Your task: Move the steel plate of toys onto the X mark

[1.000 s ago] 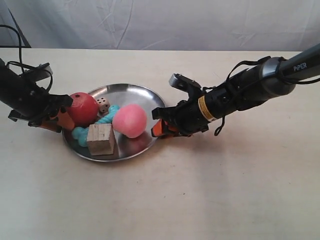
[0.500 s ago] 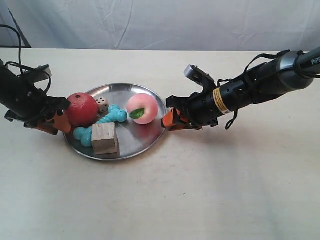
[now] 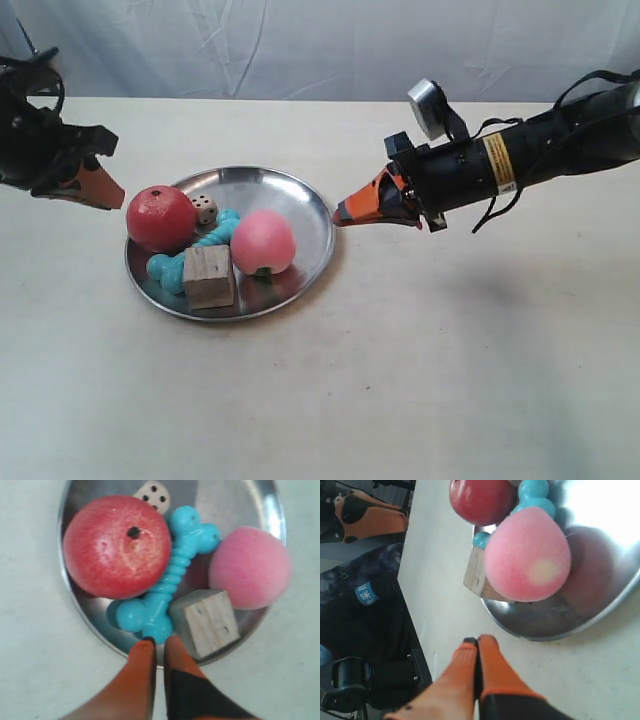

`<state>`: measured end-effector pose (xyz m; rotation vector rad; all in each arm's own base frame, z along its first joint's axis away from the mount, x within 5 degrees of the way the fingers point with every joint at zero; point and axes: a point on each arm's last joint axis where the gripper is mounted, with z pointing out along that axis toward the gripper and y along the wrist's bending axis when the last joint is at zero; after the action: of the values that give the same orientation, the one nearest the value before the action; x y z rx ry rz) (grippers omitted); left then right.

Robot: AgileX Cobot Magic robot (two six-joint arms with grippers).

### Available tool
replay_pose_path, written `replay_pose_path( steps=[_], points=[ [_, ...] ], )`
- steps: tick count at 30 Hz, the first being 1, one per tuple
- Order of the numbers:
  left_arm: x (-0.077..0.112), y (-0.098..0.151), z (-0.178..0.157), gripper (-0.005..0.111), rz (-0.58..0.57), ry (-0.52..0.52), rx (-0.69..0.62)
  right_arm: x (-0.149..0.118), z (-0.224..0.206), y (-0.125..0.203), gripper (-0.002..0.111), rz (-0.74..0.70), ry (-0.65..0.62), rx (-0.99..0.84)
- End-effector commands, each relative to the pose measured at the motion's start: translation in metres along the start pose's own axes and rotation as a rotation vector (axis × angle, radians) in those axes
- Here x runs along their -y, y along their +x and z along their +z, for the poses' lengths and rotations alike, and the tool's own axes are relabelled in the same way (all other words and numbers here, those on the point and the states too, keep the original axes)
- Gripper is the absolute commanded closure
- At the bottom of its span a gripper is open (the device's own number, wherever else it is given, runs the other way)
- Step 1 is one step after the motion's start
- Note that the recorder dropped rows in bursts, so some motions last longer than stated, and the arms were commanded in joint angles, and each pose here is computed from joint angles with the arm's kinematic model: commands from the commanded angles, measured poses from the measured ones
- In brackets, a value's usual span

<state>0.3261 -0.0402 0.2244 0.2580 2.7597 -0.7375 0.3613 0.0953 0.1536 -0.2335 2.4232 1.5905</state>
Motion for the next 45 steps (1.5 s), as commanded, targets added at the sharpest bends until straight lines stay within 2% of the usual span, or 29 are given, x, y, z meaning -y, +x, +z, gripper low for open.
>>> replay_pose_path(
  steps=[1, 7, 13, 16, 21, 25, 30, 34, 39, 45],
  points=[
    [0.034, 0.005, -0.034, 0.107, 0.079, 0.127, 0.127, -0.032, -0.017, 0.002, 0.109, -0.031, -0.028, 0.024],
    [0.075, 0.022, -0.093, 0.107, 0.184, 0.127, 0.373, -0.093, -0.044, 0.022, 0.109, -0.171, -0.027, 0.084],
    [0.113, 0.058, -0.148, 0.107, 0.315, 0.117, 0.596, -0.170, -0.081, 0.051, 0.109, -0.426, 0.116, 0.318],
    [0.124, 0.078, -0.166, 0.107, 0.353, 0.082, 0.694, -0.204, -0.101, 0.071, 0.109, -0.554, 0.201, 0.477],
    [0.132, 0.102, -0.189, 0.107, 0.366, 0.001, 0.897, -0.237, -0.127, 0.108, 0.109, -0.715, 0.324, 0.710],
    [0.134, 0.119, -0.201, 0.107, 0.359, -0.060, 1.040, -0.244, -0.139, 0.137, 0.109, -0.818, 0.399, 0.819],
    [0.130, 0.140, -0.199, 0.107, 0.438, -0.156, 1.116, -0.240, -0.151, 0.174, 0.109, -0.923, 0.493, 0.929],
    [0.123, 0.154, -0.192, 0.107, 0.423, -0.191, 1.149, -0.231, -0.155, 0.194, 0.109, -0.944, 0.533, 0.981],
    [0.113, 0.158, -0.178, 0.107, 0.386, -0.210, 1.137, -0.214, -0.150, 0.199, 0.109, -0.879, 0.553, 0.979],
    [0.103, 0.158, -0.171, 0.107, 0.368, -0.258, 1.144, -0.214, -0.149, 0.200, 0.109, -0.885, 0.539, 0.965]
  ],
)
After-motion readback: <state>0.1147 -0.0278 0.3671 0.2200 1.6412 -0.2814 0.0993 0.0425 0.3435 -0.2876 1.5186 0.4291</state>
